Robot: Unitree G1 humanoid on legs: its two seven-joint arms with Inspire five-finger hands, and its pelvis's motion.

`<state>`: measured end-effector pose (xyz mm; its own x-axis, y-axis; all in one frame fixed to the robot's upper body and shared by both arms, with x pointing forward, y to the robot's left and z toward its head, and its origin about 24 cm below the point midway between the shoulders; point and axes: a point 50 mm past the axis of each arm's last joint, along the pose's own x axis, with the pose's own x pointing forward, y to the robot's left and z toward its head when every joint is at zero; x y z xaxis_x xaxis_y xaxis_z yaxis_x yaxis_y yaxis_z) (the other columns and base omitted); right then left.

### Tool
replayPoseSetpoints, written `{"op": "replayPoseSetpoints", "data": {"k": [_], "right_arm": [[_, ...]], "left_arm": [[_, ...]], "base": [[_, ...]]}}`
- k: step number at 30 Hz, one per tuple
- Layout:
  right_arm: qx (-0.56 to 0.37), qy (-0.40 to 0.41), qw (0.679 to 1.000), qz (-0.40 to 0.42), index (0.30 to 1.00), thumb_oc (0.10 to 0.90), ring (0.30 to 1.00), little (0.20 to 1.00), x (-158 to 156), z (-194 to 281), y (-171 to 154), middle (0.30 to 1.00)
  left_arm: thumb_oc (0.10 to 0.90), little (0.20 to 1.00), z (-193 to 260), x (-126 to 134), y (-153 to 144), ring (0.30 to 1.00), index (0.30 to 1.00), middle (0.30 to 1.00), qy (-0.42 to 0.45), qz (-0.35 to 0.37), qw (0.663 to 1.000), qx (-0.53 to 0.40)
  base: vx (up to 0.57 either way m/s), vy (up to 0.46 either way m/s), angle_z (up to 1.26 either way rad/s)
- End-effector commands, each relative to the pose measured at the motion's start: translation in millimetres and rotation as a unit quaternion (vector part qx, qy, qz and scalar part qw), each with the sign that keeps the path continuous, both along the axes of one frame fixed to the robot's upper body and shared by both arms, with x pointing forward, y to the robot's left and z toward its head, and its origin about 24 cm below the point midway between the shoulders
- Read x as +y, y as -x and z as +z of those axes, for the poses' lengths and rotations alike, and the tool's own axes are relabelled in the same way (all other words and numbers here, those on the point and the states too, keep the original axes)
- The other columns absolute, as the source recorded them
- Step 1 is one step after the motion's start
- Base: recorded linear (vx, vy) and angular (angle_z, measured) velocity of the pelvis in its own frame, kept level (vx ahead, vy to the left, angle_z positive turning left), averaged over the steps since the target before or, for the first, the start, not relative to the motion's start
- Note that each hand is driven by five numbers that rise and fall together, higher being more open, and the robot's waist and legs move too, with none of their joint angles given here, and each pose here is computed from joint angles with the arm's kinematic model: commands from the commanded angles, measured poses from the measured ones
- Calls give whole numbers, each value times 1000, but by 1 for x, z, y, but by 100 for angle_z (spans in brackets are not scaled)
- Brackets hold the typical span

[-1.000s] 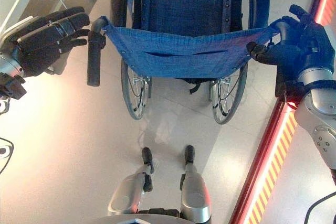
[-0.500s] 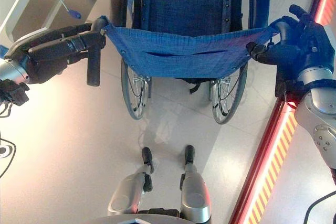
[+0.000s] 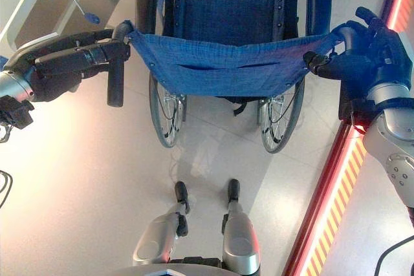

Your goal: Push the wheelchair next to the bed

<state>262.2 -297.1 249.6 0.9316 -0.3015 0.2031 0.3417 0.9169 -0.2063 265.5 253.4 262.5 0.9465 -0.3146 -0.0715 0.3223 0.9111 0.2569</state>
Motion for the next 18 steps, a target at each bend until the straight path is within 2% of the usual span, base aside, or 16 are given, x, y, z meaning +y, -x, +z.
{"op": "replayPoseSetpoints", "data": {"k": [1,8,15,18], "right_arm": [[-85,34,996,14,900,800,900,900,7,40,3,900],[-79,41,996,8,900,800,900,900,8,44,-3,900],[-52,42,998,5,900,800,900,900,9,38,-15,900],[-42,40,998,7,900,800,900,900,13,38,-20,900]], "left_arm": [[800,900,17,-11,5,900,900,900,15,-29,999,-13],[800,900,1,-7,-2,900,900,900,24,-20,999,43],[800,900,-1,-20,-9,900,900,900,55,-32,996,56],[800,900,-5,-25,-13,900,900,900,42,-39,996,71]], "base": [[0,0,0],[-1,-2,-4],[0,0,0],[0,0,0]]}}
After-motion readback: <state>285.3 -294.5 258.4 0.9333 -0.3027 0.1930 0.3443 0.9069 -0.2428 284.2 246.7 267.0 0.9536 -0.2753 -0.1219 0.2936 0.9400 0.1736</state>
